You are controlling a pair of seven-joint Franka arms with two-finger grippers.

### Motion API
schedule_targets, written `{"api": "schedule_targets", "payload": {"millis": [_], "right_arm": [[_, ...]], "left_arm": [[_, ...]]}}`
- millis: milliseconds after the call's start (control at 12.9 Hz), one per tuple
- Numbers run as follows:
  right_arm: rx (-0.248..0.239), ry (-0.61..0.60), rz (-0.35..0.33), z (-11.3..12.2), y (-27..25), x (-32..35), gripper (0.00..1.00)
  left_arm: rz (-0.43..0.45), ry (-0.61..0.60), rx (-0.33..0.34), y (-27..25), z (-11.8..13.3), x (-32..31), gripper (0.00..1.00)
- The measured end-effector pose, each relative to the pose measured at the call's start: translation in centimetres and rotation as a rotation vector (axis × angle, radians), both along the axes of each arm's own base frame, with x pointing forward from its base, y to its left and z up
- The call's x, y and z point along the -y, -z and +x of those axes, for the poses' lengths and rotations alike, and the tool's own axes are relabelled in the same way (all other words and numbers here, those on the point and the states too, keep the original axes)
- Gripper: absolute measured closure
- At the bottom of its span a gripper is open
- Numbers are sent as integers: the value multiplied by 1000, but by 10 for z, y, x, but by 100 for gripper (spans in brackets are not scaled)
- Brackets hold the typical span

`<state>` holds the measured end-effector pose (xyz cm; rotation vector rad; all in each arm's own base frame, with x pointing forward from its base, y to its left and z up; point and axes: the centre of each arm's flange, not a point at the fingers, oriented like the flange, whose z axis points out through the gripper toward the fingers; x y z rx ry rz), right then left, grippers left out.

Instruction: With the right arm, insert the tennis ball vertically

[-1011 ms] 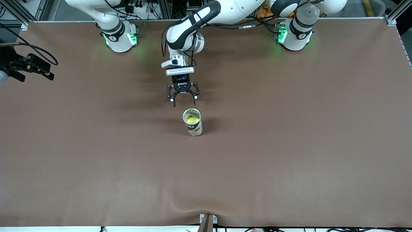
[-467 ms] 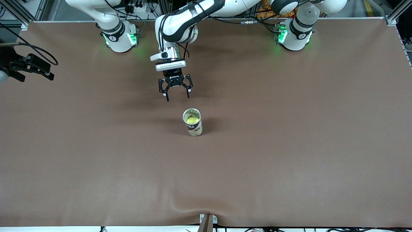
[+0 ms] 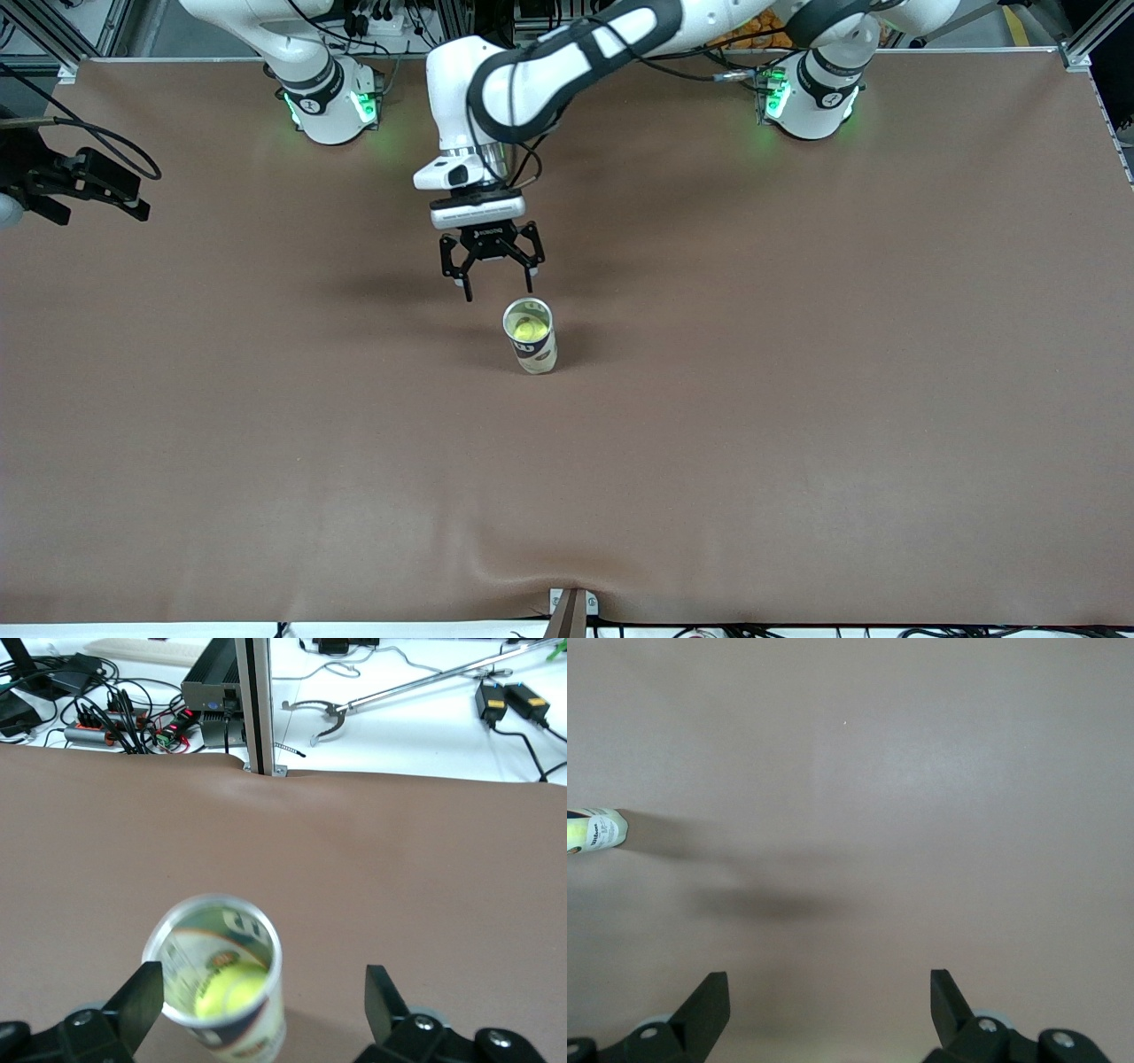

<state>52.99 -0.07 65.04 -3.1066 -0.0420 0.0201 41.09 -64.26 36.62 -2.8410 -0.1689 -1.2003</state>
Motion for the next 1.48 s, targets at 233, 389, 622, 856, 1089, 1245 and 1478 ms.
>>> {"api": "schedule_targets", "payload": {"millis": [233,389,622,856,1089,1245,1478], "right_arm": [[-2,1,0,0,1,0,0],[-3,0,0,0,1,0,0],[-4,-11,-1,0,1,-7,0],[-9,-19,-1,-1,2,-11,0],[-11,-19,-1,-1,2,-11,0],[-15,-20,-1,-2,2,-11,0],[-16,-19,-1,-2,2,-11,0]], "left_arm": [[4,53,-108,-48,47,-37,0],[0,86,-175,-81,84,-74,0],[11,129,-264,-130,140,-146,0],[25,164,-320,-162,183,-218,0],[42,206,-372,-184,213,-283,0],[78,225,-414,-193,223,-319,0],[126,290,-484,-200,228,-354,0]]}}
